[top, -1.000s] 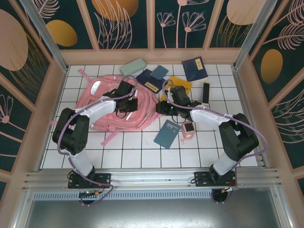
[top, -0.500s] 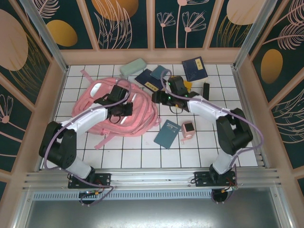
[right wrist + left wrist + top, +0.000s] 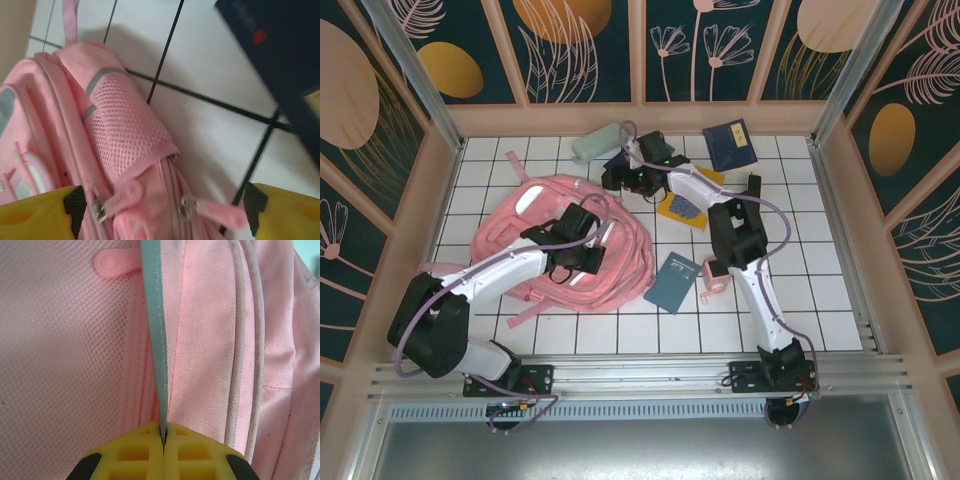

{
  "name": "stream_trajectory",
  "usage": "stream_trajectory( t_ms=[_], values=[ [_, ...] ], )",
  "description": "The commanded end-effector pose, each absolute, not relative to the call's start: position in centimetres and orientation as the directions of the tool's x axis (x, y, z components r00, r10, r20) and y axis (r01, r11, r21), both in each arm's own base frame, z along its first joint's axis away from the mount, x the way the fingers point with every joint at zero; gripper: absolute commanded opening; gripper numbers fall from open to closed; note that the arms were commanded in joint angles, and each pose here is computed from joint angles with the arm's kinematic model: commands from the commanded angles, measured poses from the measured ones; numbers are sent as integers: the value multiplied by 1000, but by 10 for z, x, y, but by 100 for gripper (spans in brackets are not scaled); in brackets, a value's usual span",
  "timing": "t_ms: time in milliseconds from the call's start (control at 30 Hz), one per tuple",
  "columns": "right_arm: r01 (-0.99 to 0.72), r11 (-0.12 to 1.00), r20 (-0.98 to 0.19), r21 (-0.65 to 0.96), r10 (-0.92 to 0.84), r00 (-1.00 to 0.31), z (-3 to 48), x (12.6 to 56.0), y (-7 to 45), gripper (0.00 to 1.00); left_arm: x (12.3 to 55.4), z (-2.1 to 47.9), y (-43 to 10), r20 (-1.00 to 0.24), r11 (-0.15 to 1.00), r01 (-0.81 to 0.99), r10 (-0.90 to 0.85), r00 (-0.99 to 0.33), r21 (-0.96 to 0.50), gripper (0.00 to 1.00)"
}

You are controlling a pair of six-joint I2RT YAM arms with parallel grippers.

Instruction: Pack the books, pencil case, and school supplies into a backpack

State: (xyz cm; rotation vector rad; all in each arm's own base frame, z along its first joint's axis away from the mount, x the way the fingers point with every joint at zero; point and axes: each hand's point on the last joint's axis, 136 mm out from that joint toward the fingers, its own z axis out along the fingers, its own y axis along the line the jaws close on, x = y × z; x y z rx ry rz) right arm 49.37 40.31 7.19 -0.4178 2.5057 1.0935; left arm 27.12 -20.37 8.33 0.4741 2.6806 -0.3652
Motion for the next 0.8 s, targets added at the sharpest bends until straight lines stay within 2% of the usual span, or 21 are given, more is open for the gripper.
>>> stream_trajectory(
  t_ms=[0,100,167,333,433,467,600,633,767],
  values=[
    [-464,558,-408,688,-232,-883,70,463,436,84,257,88,-205,-421,879,452,355,-835,-154,0],
    [-449,545,-383,708,-239,-892,56,463,444,81,255,91,-206,-431,872,468,372,-822,-140,0],
    [-440,539,-362,718,-249,-898,46,460,450,73,256,92,-204,-438,874,468,372,-818,-131,0],
    [-424,565,-348,708,-244,-905,33,459,446,27,268,93,-190,-454,921,384,316,-833,-63,1],
    [-415,567,-356,712,-218,-909,38,463,438,6,269,91,-192,-438,939,334,265,-859,-88,35],
    [-411,569,-361,712,-205,-910,40,467,435,2,269,92,-192,-436,942,320,249,-865,-98,40],
    [-374,592,-382,714,-119,-917,54,485,421,0,277,116,-193,-489,957,240,132,-862,-164,63],
    [-344,620,-390,706,-65,-918,58,503,401,0,282,124,-189,-502,960,209,89,-860,-187,67],
    [-191,690,-392,698,146,-908,67,530,350,0,297,145,-164,-511,963,49,-98,-854,-265,71]
  ],
)
